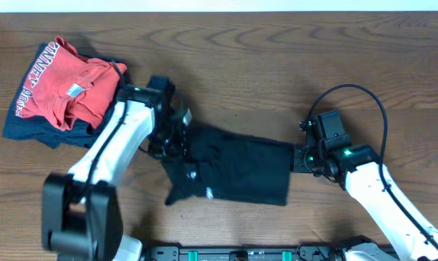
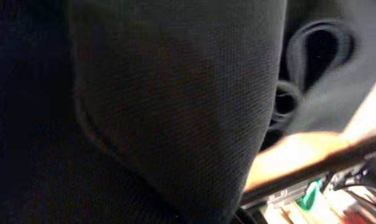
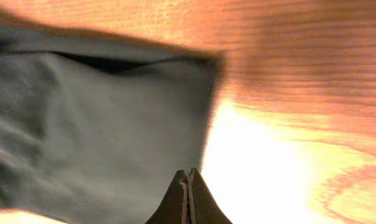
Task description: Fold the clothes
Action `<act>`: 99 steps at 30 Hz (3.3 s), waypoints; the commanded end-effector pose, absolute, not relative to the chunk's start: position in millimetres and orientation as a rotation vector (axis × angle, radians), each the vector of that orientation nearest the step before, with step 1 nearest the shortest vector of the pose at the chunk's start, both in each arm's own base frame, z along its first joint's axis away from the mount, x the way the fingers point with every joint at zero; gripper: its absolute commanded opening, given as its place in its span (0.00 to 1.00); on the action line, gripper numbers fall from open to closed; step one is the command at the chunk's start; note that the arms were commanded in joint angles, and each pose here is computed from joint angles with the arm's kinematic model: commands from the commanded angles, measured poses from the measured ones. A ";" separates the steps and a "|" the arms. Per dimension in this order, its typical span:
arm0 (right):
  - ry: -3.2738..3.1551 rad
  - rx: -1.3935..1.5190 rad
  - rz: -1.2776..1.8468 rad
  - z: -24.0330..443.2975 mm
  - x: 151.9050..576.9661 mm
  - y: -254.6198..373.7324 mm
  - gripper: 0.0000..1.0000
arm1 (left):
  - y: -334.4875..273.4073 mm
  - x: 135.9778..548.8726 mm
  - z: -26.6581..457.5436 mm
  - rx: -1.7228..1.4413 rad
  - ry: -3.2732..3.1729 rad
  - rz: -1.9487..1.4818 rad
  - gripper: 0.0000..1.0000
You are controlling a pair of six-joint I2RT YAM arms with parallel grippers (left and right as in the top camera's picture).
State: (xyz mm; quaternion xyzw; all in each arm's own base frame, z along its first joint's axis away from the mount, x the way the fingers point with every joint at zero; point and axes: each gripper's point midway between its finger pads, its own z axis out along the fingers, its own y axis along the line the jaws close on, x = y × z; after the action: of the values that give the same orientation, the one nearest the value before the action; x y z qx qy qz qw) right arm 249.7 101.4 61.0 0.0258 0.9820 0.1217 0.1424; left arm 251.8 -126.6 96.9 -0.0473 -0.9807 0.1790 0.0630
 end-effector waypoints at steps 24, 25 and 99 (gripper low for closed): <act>2.921 0.096 0.382 7.7 266.3 111.1 0.01 | -254.7 256.4 118.7 -0.776 -3.145 0.640 0.25; 2.920 0.101 0.370 7.4 266.6 109.4 0.01 | -261.0 253.5 114.2 -0.802 -3.130 0.637 0.29; 2.363 -0.652 0.809 113.1 274.2 241.4 0.20 | -182.1 292.7 122.8 -0.463 -3.172 0.556 0.21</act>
State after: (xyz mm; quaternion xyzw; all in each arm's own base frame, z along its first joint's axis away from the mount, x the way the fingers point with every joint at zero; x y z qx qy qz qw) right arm 283.7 218.4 128.4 -0.2002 0.8901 0.2639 0.3130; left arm 291.9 -187.3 128.9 -0.1417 -0.9724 0.1749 -0.0616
